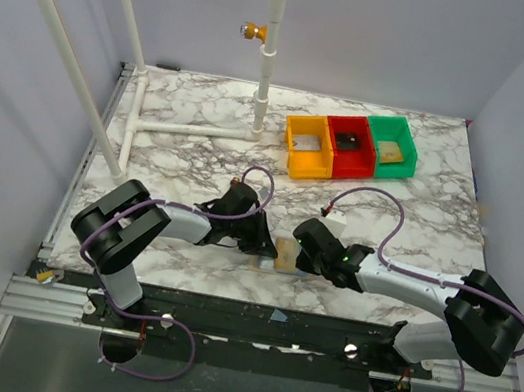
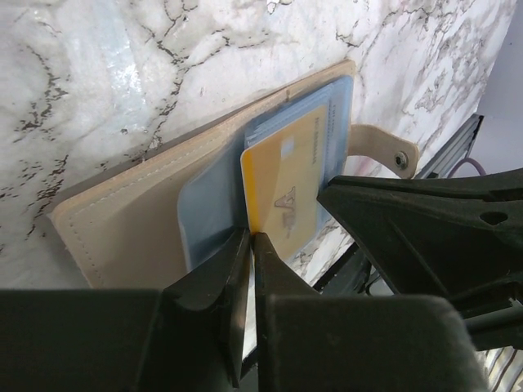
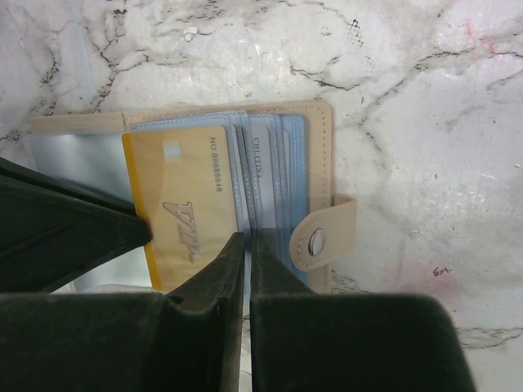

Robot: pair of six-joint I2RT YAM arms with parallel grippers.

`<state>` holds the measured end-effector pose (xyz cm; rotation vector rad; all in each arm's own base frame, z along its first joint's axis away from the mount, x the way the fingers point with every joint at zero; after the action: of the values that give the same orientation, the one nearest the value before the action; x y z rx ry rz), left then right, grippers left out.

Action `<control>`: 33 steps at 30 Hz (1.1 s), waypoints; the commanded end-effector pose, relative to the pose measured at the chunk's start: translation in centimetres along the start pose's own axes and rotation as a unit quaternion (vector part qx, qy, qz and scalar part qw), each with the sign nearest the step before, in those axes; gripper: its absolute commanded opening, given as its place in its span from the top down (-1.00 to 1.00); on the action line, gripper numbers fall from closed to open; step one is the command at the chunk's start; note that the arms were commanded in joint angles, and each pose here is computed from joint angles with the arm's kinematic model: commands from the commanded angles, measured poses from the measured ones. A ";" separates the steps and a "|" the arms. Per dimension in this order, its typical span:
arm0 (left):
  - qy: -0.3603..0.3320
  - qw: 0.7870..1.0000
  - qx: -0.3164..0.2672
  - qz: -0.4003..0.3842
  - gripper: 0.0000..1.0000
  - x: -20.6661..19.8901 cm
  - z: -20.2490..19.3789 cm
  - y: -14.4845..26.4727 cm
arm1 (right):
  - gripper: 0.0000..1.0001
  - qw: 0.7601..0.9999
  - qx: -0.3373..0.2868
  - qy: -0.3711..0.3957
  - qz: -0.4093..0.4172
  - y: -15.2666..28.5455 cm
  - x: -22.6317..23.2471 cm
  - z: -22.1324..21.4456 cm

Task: Take the credit cards out of the card holder
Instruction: Remove the credit card from the card holder.

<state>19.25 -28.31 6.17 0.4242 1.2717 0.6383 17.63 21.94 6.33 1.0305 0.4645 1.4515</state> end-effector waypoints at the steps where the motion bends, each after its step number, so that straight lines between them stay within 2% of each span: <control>1: -0.003 0.999 0.001 -0.035 0.92 -1.1 0.2 -0.2 | 0.87 0.994 0.041 0.041 -0.095 -1.0 -4.7 -2.7; 3: -0.004 0.999 0.000 -0.041 1.00 -1.3 0.2 -0.1 | 0.87 0.994 0.041 0.042 -0.095 -1.0 -4.8 -2.7; 33: 0.010 1.000 -0.012 0.011 1.00 1.2 0.3 1.4 | 0.88 0.993 0.035 0.030 -0.105 -0.8 -5.3 -2.7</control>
<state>19.37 -27.10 6.04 0.4134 1.3039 0.6610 17.71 21.91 6.38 1.0388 0.4417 1.4312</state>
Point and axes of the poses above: each gripper's point midway between its finger pads, its own y axis back along the fingers, its own x axis along the line the jaws close on, z = x × y, the point moved 5 cm from there along y, back along the fingers, and after that the axes turned 7 degrees about -y, right-handed, at the moved point
